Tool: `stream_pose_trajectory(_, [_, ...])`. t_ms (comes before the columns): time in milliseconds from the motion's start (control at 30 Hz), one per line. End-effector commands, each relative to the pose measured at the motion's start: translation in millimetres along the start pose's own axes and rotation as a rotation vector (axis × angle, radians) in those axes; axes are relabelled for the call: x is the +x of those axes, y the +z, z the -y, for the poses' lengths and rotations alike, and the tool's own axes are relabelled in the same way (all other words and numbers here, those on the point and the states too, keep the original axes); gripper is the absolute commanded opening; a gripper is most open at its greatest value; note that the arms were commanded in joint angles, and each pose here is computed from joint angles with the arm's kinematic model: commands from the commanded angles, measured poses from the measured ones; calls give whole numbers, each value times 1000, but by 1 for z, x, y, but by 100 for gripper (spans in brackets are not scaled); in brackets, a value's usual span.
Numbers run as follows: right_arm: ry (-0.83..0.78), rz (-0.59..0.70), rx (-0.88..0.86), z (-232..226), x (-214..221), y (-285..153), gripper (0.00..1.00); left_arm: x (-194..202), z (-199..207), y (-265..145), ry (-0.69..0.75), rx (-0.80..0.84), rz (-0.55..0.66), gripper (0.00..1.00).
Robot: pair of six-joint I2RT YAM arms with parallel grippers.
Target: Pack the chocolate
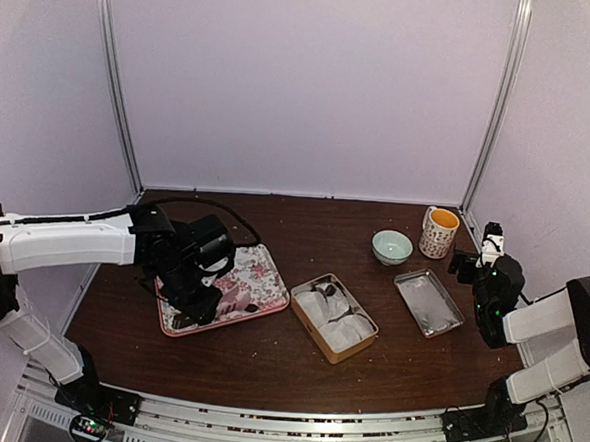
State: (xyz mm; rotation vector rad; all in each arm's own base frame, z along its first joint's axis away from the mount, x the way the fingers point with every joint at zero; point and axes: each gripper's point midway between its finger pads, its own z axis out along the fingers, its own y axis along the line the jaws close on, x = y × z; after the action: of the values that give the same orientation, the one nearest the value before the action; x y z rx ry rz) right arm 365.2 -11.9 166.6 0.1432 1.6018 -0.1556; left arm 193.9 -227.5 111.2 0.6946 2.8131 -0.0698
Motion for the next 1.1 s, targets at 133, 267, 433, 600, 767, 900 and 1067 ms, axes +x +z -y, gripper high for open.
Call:
stream_pose_trajectory(133, [8, 19, 3, 2, -7, 3, 100, -12, -8, -21, -28, -7, 51, 34])
stream_pose_trajectory(267, [8, 18, 4, 2, -7, 3, 100, -26, 9, -35, -2, 102, 138, 34])
stream_pose_trajectory(433, [8, 18, 4, 2, -7, 3, 100, -26, 14, -36, 51, 133, 152, 35])
stream_pose_trajectory(600, [9, 19, 3, 2, -7, 3, 100, -27, 17, -28, 70, 126, 123, 34])
stream_pose_trajectory(767, [9, 20, 4, 2, -8, 3, 100, -33, 15, -24, 80, 99, 127, 34])
stream_pose_trajectory(900, [8, 18, 4, 2, -7, 3, 100, -37, 13, -22, 79, 81, 134, 34])
stream_pose_trajectory(1067, [8, 18, 3, 2, -7, 3, 100, -39, 17, -17, 91, 91, 124, 34])
